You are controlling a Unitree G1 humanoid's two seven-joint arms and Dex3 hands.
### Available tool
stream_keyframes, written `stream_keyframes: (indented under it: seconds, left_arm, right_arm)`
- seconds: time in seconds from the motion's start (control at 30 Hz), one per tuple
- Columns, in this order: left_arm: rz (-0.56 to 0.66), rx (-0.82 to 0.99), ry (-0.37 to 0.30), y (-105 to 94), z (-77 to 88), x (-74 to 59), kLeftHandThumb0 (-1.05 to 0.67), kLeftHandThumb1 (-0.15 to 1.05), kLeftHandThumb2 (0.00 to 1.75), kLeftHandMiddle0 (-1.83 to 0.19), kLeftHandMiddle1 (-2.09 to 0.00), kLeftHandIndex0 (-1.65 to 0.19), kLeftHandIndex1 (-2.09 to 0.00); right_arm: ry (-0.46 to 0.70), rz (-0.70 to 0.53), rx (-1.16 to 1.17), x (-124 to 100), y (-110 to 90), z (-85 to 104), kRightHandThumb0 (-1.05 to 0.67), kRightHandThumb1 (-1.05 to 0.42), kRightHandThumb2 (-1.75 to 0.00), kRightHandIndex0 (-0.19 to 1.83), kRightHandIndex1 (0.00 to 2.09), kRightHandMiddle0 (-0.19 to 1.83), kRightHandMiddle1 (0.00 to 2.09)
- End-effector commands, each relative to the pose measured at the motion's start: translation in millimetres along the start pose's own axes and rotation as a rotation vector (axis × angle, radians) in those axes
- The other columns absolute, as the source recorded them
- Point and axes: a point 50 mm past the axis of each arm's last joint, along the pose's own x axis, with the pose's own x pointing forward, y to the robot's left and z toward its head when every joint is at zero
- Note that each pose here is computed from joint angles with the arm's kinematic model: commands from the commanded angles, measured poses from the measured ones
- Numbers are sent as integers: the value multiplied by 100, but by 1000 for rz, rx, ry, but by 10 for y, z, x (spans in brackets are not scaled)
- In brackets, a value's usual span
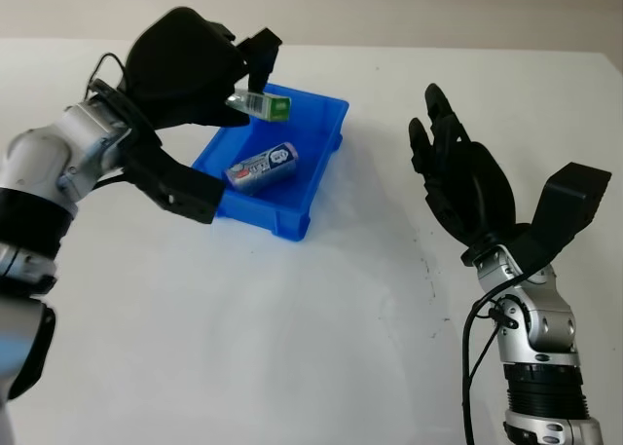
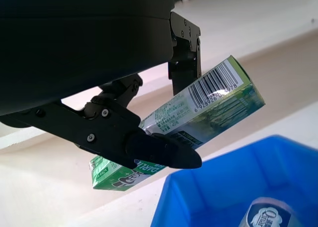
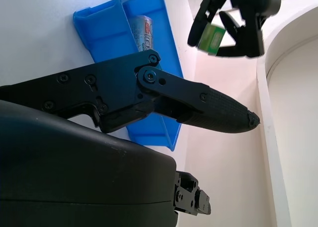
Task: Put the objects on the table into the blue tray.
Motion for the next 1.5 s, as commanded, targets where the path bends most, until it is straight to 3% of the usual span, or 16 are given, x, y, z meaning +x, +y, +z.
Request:
stream_keyframes:
  seconds: [0.0, 0.23, 0.43, 0.57, 0.73, 0.8, 0.83, 0.9, 0.97, 1.07, 1.1, 1.13, 1.17, 1.23, 1.33, 1.47]
  left_arm:
    - [-10, 10, -7, 37, 14, 92, -44, 105, 39, -82, -209, -47, -209]
    - [-142, 5, -40, -111, 117, 199, -44, 105, 38, -78, -209, -39, -209]
    - [-180, -54, -63, -216, 237, 239, -45, 105, 34, -59, -209, -24, -209]
    - [-201, -26, -103, -263, 317, 256, -44, 105, 26, -65, -209, -21, -184]
    - [-175, -16, -125, -346, 409, 241, -46, 105, 31, -83, -209, -22, -208]
    - [-171, -12, -134, -380, 442, 230, -52, 105, 36, -80, -209, -13, -205]
    - [-170, -17, -141, -392, 456, 225, -56, 105, 39, -67, -205, -11, -199]
    - [-180, -27, -159, -397, 481, 222, -61, 105, 40, -40, -176, -12, -173]
    - [-199, -21, -184, -384, 497, 222, -64, 105, 41, -35, -140, -13, -150]
    - [-245, -4, -202, -360, 504, 229, -69, 105, 47, -14, -137, -2, -129]
    - [-257, -4, -205, -348, 500, 231, -71, 105, 49, -14, -113, 1, -115]
    - [-263, -6, -206, -334, 493, 230, -74, 105, 52, -18, -66, 0, -83]
    - [-271, -8, -204, -319, 484, 231, -75, 105, 53, -22, -38, -4, -59]
    - [-280, -15, -200, -295, 463, 227, -80, 105, 56, -16, -10, -7, -23]
    - [-287, -39, -186, -245, 423, 225, -85, 105, 57, -2, -2, -2, -9]
    - [-263, -167, -159, -155, 343, 208, -83, 105, 52, 6, -3, -2, -7]
  right_arm:
    - [-13, 1, -8, -16, 4, 24, -76, -105, -75, -19, 0, -19, 0]
    - [-17, -8, -10, -24, 5, 23, -76, -105, -75, -19, 0, -19, 0]
    - [-18, -8, -12, -30, 1, 21, -76, -105, -74, -19, 0, -19, 0]
    - [-19, -11, -8, -26, 7, 19, -76, -105, -74, -19, 0, -19, 0]
    - [-19, -11, -9, -28, 14, 23, -76, -105, -74, -19, 0, -19, 0]
    - [-21, -10, -12, -28, 15, 23, -76, -105, -74, -19, 0, -19, 0]
    - [-21, -11, -12, -28, 17, 24, -77, -105, -74, -19, 0, -19, 0]
    - [-21, -13, -12, -24, 20, 23, -77, -105, -74, -19, 0, -19, 0]
    - [-19, -16, -9, -19, 24, 22, -77, -105, -74, -19, 0, -19, 0]
    - [-20, -18, -5, -12, 28, 19, -77, -105, -74, -19, 0, -19, 0]
    - [-21, -20, -6, -11, 29, 19, -77, -105, -74, -19, 0, -19, 0]
    - [-21, -21, -6, -12, 29, 18, -77, -105, -74, -19, 0, -19, 0]
    - [-20, -22, -6, -12, 28, 17, -77, -105, -74, -19, 0, -19, 0]
    - [-19, -24, -7, -13, 26, 16, -77, -105, -74, -19, 0, -19, 0]
    - [-20, -20, -3, -11, 24, 15, -77, -105, -74, -19, 0, -19, 0]
    - [-22, -16, -1, -3, 21, 11, -76, -105, -75, -19, 0, -19, 0]
